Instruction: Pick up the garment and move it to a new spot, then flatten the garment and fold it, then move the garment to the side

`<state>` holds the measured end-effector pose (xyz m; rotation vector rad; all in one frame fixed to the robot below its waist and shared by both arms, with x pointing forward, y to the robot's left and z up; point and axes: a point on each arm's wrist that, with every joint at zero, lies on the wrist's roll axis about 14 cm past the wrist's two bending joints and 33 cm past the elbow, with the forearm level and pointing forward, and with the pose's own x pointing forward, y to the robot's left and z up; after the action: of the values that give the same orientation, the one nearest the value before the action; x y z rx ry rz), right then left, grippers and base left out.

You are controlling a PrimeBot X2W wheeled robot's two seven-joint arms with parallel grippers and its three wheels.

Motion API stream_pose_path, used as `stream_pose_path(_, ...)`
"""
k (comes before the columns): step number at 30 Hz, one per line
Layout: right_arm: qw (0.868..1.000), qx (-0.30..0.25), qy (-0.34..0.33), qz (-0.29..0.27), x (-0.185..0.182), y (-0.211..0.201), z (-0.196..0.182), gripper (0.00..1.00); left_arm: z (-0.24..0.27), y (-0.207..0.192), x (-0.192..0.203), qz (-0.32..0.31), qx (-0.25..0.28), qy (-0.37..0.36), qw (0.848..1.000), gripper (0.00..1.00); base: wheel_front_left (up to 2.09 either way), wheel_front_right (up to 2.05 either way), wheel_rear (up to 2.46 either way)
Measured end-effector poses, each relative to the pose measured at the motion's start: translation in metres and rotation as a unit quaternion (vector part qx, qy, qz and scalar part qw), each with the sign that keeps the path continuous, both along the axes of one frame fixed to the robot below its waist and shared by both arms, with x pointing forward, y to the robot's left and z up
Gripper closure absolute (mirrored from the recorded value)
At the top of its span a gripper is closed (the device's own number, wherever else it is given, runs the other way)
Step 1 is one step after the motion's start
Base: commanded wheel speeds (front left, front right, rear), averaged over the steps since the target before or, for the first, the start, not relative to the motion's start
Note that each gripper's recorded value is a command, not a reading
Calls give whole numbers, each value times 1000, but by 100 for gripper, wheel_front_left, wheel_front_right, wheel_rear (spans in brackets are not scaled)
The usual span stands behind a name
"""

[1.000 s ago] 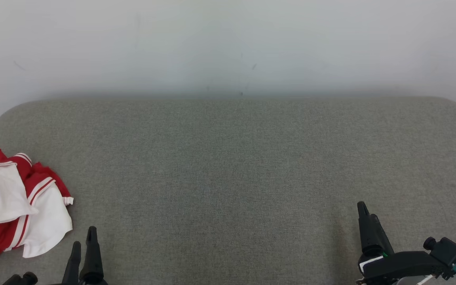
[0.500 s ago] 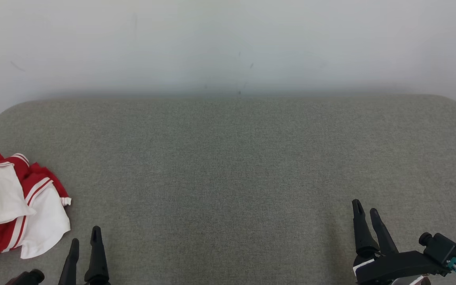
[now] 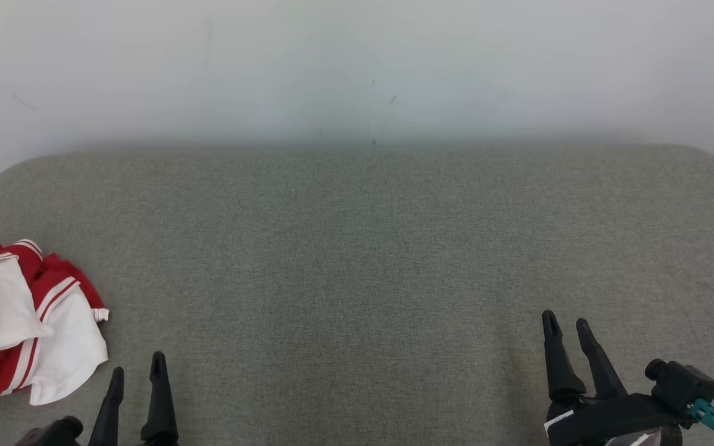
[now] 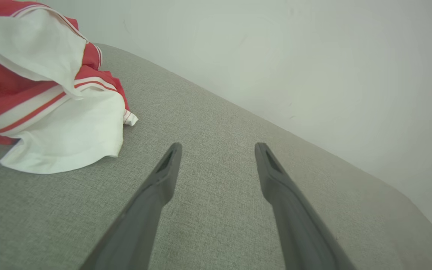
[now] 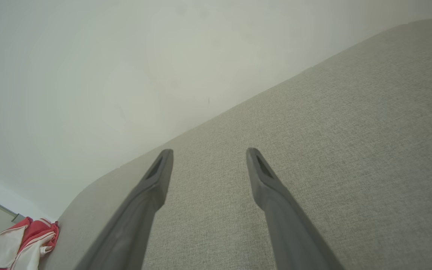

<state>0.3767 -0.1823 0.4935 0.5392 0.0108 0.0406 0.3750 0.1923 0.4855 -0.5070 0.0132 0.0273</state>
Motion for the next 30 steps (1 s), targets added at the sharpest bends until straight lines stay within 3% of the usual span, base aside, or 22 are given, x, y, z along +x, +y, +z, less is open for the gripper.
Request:
stream_pose_path(13,997,-75,-8,18,-3,8,-1,0,-1,-14,-3,-30,87,-4,996,0,0,0,0)
stream_pose_path(30,988,-147,-23,39,-11,17,-1,0,2,-21,-5,-45,162,-19,986,0,0,0,0)
